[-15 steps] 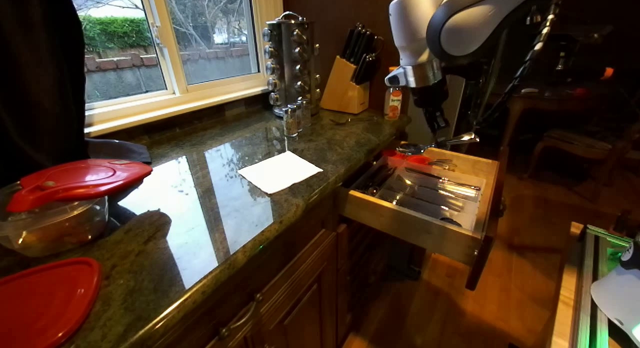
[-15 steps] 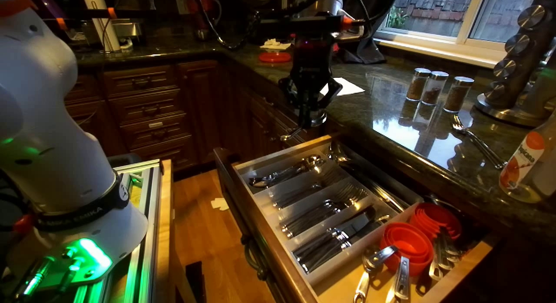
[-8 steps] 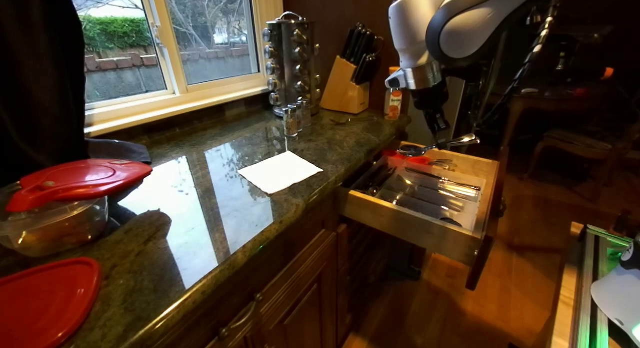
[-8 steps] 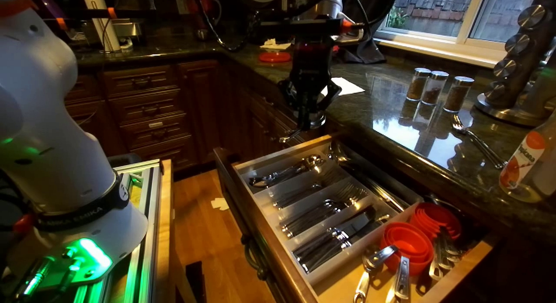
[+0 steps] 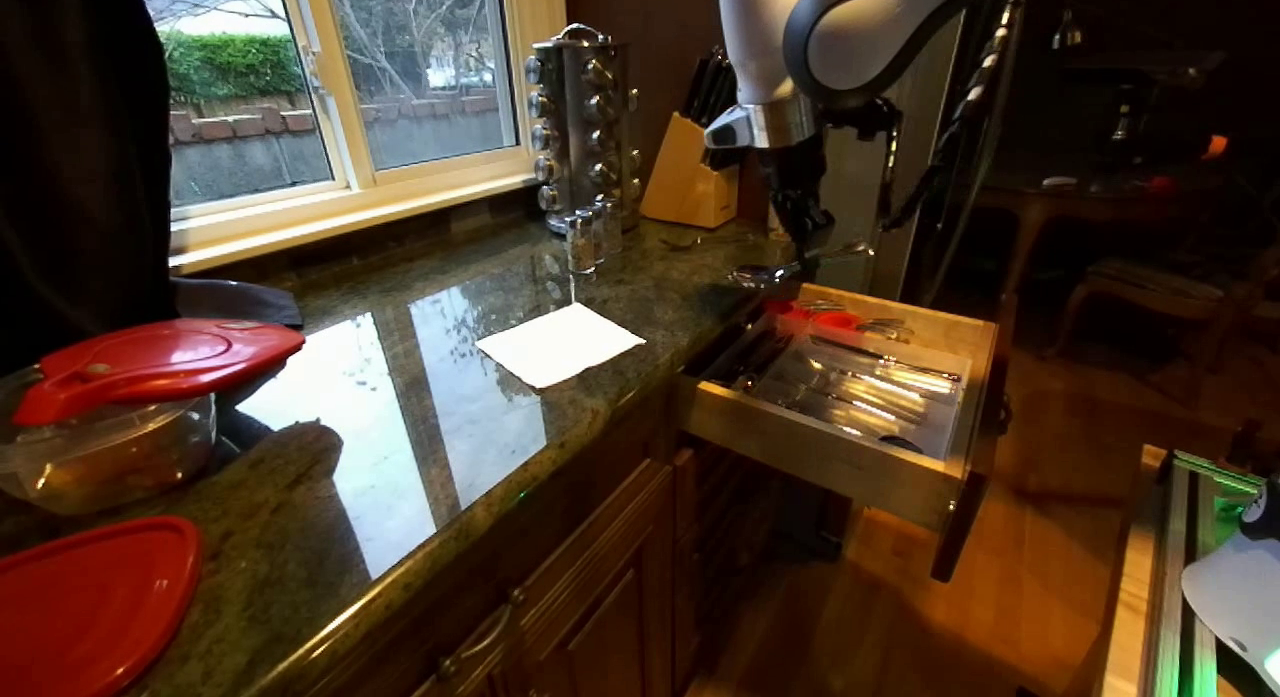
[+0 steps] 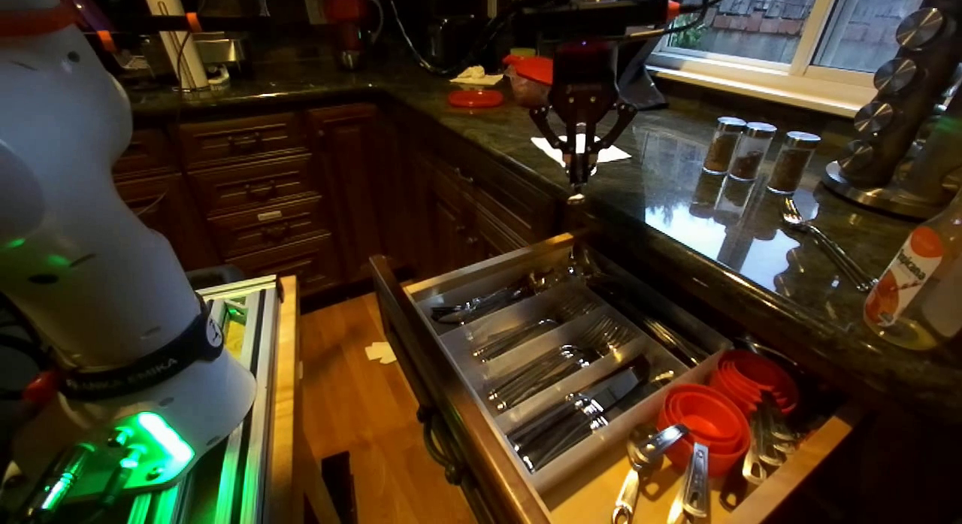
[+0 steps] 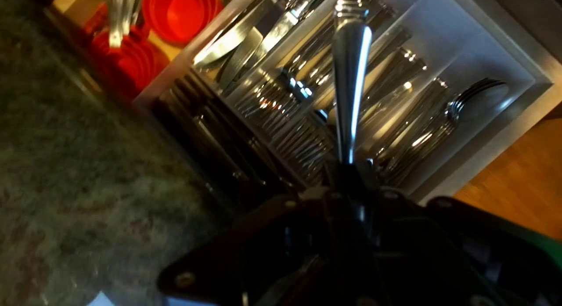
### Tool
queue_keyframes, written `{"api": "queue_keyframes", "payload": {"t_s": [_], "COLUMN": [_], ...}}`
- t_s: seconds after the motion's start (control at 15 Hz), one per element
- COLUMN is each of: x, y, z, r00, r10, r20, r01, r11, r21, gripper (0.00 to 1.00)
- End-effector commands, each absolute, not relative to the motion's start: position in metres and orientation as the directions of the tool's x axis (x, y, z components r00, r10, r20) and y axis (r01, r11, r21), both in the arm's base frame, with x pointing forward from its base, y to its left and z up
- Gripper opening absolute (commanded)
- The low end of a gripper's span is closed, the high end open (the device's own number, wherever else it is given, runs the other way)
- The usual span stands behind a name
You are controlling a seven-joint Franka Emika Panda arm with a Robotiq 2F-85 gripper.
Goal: Remove some spoons from the cutlery holder and put them on the counter.
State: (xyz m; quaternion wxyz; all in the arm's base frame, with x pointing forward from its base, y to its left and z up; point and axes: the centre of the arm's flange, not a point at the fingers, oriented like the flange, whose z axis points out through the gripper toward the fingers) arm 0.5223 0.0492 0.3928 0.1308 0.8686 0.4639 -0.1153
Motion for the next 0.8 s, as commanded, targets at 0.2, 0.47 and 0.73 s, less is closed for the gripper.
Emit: {"api": "queue_keyframes", "payload": {"t_s": [0.2,0.47,0.73], "x": [0.613,0.642,0.661], "y": [0.111,0.134,0.150], "z": [0.378,0.358,0.345], "r00": [0.215,0.092,0.028], "r10": [0.922,0.949,0.965], "r20": [-0.322,-0.302,-0.260], "r01": [0.976,0.995,0.999], "r11": [-0.214,-0.098,-0.034], "r21": [0.037,-0.003,-0.017], "gripper": [0.02,0.02,0.02]}}
